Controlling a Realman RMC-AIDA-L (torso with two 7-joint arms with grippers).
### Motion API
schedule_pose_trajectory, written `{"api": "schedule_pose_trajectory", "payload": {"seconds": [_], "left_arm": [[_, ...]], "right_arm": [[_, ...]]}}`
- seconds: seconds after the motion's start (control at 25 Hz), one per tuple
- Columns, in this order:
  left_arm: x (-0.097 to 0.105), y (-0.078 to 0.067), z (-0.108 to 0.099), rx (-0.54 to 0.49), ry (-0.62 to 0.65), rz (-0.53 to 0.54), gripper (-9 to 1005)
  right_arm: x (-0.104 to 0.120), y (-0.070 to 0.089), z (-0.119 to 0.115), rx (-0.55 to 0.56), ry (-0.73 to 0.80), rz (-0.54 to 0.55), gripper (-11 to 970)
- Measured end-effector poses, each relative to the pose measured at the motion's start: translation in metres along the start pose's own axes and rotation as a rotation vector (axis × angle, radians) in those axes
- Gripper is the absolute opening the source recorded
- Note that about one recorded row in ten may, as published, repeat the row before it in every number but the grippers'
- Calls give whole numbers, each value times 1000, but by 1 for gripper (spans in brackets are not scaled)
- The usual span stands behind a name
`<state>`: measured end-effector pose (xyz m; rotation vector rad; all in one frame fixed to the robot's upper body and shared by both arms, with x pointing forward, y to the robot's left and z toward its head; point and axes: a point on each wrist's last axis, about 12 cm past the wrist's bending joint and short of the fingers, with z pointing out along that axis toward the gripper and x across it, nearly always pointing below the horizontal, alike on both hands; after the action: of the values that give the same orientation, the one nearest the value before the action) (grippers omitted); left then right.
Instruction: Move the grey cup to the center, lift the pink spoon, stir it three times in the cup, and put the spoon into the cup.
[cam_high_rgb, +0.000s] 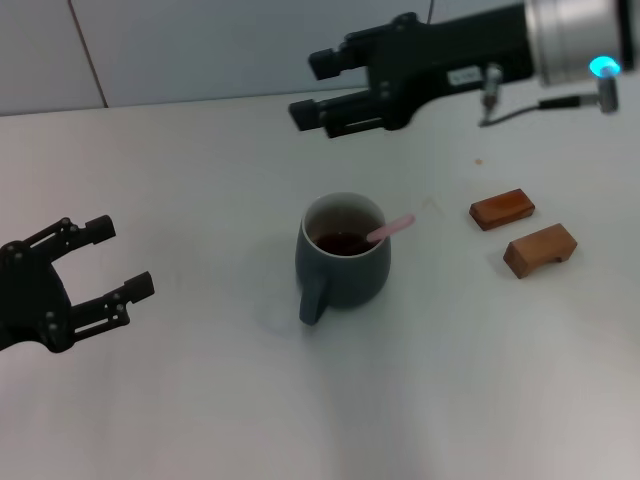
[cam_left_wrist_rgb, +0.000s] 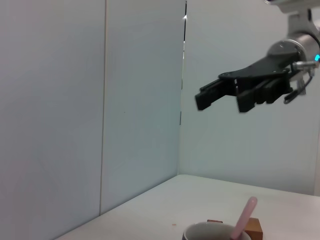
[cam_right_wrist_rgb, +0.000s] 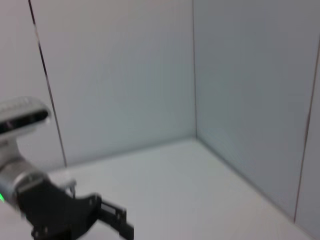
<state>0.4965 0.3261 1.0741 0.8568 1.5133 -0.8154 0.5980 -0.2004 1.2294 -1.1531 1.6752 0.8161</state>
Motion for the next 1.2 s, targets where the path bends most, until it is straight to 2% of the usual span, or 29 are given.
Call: {"api": "schedule_pose_trajectory", "payload": {"seconds": [0.08,0.12,0.24,0.28,0.32,0.48,0.84,0.96,1.2], "left_arm": [[0,0,0,1,0,0,829],[0,0,0,1,0,0,829],[-1,1,1,3,0,2,829],[-1,1,1,4,1,3,829],[-1,1,1,4,1,3,829],[-2,2,2,7,3,4,829],[-4,3,4,24,11,8,829],[-6,5,6,29,10,3,829],[-9,8,10,42,17,2,829]], "right_arm": [[23,2,-14,11,-125,5,674],[23,2,-14,11,-125,5,674],[49,4,-28,27,-265,17,674],[66,5,-36,45,-325,25,674],[66,5,-36,45,-325,25,674],[108,4,-53,94,-380,68,674],[146,7,-82,87,-313,117,674],[165,13,-95,110,-280,136,674],[182,22,-105,128,-236,172,674]]}}
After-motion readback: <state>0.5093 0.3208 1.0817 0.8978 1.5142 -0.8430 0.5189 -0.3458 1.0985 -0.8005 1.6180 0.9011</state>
